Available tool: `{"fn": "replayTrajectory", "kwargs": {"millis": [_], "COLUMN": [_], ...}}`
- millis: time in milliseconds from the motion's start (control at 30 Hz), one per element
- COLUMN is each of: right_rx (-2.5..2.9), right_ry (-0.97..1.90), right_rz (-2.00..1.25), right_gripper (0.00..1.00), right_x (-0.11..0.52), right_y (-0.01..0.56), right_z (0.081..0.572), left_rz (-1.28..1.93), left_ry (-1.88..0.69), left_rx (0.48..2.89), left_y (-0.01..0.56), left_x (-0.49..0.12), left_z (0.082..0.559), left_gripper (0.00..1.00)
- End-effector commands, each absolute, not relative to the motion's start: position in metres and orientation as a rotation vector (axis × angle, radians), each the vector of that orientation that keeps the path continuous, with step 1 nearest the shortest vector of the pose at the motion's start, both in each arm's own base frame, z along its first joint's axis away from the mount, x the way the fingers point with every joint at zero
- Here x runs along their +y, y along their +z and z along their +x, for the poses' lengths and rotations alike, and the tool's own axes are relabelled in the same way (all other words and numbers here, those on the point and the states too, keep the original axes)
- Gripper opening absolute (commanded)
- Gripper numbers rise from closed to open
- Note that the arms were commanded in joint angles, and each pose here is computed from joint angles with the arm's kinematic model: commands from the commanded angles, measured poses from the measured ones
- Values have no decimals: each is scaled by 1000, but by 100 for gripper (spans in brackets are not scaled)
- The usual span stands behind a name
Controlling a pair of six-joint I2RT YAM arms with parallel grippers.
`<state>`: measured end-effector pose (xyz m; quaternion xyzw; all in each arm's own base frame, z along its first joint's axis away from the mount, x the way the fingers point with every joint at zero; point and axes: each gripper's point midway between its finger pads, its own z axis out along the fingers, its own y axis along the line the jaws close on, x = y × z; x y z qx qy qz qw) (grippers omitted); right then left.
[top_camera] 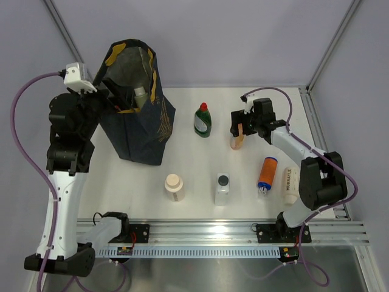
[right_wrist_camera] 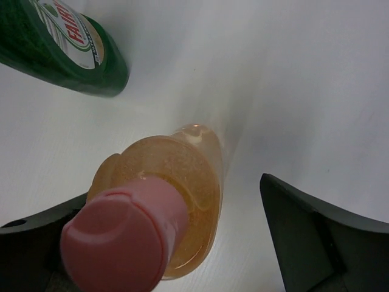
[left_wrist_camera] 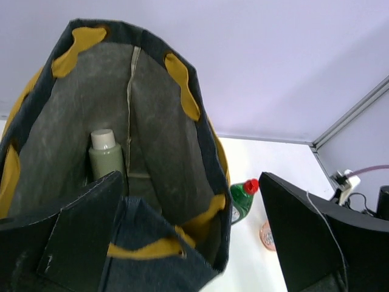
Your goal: Place the personal care products into the canvas bag
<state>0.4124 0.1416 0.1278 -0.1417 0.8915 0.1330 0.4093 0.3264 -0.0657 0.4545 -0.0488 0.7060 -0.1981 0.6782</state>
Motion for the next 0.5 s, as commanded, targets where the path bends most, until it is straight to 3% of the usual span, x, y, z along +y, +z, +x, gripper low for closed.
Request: {"fn": "replayTrajectory", "kwargs": {"millis": [0, 133, 200, 300, 400, 433, 467], "right_rx": [2166, 2127, 2126, 2102, 2073, 2073, 2084], "right_ry": [302, 338, 322, 305, 327, 327, 363], "right_rz": [-306, -290, -289, -286, -345, -379, -425], "right_gripper": [93, 70, 50, 27, 15, 4, 0], "right_x": [147, 153, 151, 148, 151, 151, 156], "right_y": [137, 143, 143, 150, 170, 176, 188], "right_z": [435, 440, 440, 438, 431, 428, 422], "left_rz": [-118, -118, -112, -105, -93, -90, -85], "left_ry": [-461, -410, -407, -409, -420, -423, -428], "left_rx": [1548, 1561, 1567, 1563, 1559, 1559, 1558], "left_y": [456, 448, 448, 448, 448, 447, 448], "left_x": [-64, -56, -56, -56, -58, -59, -60], "left_z": [303, 289, 285, 280, 275, 275, 273], "left_gripper": [99, 99, 99, 99, 99, 99, 99]}}
